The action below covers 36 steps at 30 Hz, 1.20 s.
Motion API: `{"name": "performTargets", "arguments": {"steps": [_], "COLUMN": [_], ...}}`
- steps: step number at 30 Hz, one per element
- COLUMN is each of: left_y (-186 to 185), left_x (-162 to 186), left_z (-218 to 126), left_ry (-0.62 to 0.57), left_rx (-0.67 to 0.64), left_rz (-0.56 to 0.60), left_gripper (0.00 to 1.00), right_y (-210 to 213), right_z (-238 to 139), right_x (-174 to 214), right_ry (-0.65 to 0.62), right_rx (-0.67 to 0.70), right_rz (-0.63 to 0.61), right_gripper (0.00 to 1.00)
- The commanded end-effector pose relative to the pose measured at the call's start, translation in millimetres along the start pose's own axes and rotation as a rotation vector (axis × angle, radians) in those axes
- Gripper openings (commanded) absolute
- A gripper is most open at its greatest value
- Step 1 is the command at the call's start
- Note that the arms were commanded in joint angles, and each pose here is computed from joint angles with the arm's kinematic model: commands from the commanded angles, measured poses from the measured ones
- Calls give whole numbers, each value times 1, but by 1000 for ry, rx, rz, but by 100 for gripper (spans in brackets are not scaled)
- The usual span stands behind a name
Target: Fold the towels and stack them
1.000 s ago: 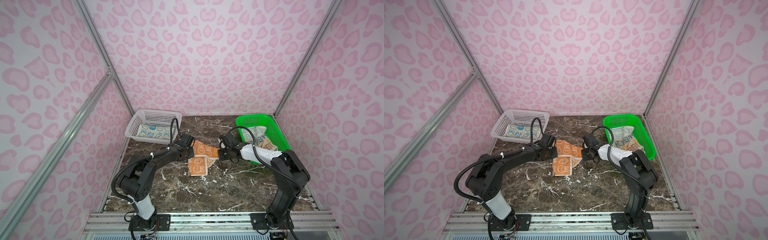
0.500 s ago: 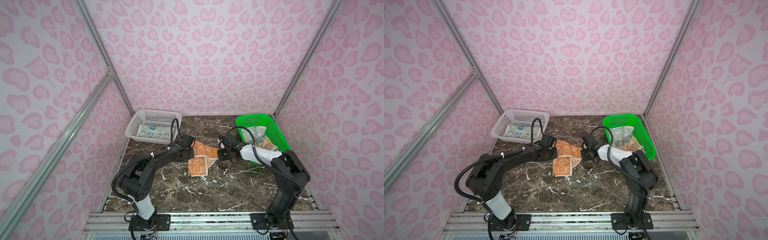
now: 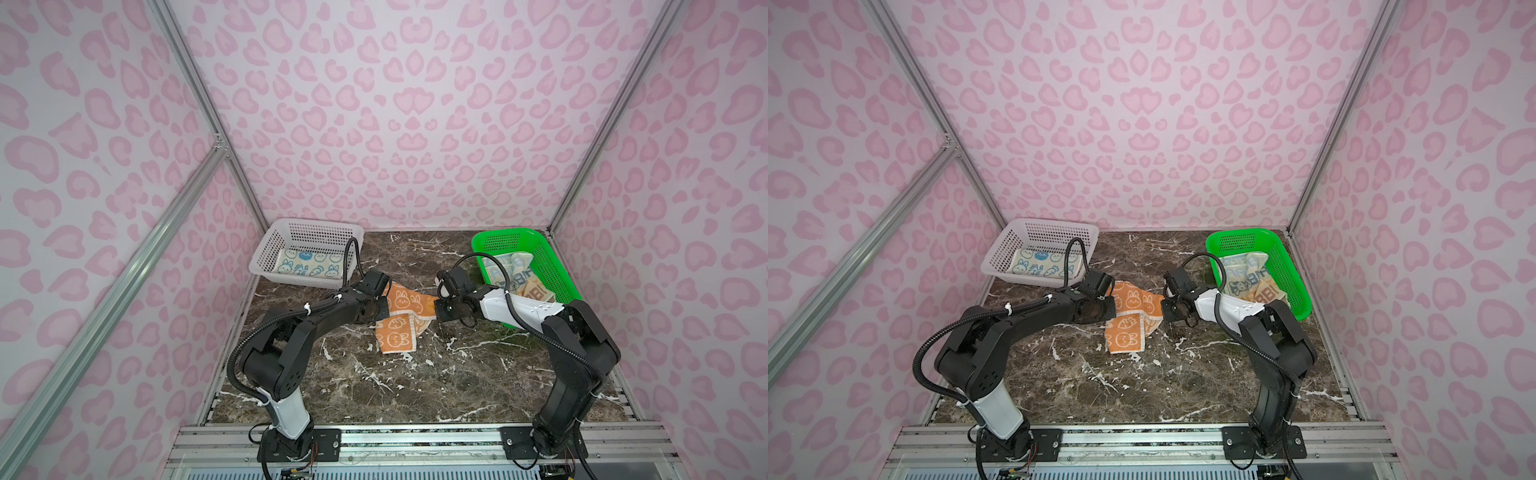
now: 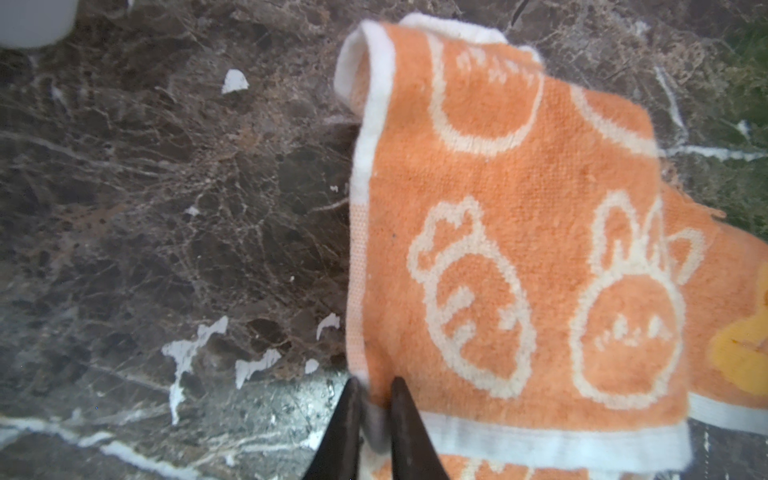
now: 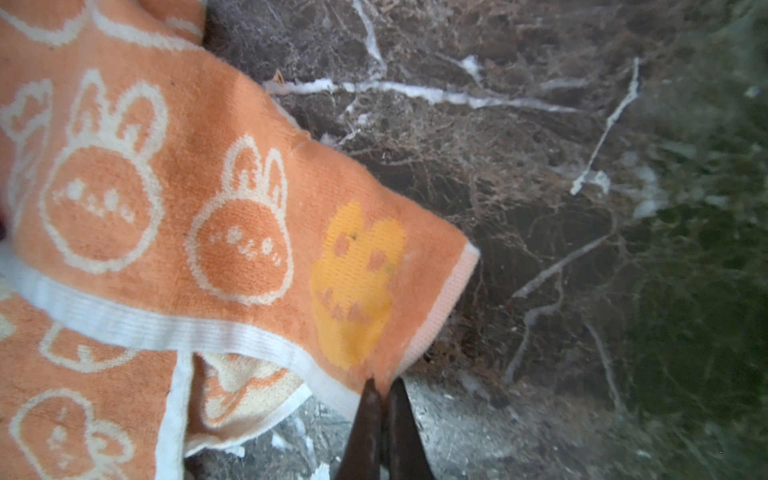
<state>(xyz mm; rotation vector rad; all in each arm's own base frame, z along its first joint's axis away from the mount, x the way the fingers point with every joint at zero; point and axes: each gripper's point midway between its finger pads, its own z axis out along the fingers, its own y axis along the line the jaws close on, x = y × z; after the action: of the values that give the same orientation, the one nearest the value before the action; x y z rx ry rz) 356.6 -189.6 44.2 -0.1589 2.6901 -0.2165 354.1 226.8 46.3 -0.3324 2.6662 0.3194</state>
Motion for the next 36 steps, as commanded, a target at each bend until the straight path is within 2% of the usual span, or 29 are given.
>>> {"name": "performTargets", "arguments": {"steps": [1, 9, 14, 17, 21, 28, 36], "left_y": [-1, -8, -10, -9, -8, -8, -27], "left_x": [-6, -9, -9, -8, -10, -27, -45], "left_z": [-3, -2, 0, 0, -6, -40, -91], "left_ry": [-15, -18, -17, -13, -25, -91, -183], "left_rx": [-8, 3, 5, 3, 1, 28, 158], "left_rz": [-5, -6, -3, 0, 7, 15, 7], "left_gripper": [18, 17, 11, 3, 3, 3, 3], "right_y": [0, 0, -1, -1, -2, -4, 6], "right_z": [2, 2, 1, 1, -1, -35, -75], "right_x": [1, 2, 1, 1, 0, -12, -26], "right_ry": [-1, 4, 1, -3, -15, -90, -125], "right_rx": [5, 5, 7, 12, 14, 35, 17], "right_rz": [-11, -13, -13, -15, -12, -11, -20], "right_gripper": [0, 0, 0, 0, 0, 0, 0]}}
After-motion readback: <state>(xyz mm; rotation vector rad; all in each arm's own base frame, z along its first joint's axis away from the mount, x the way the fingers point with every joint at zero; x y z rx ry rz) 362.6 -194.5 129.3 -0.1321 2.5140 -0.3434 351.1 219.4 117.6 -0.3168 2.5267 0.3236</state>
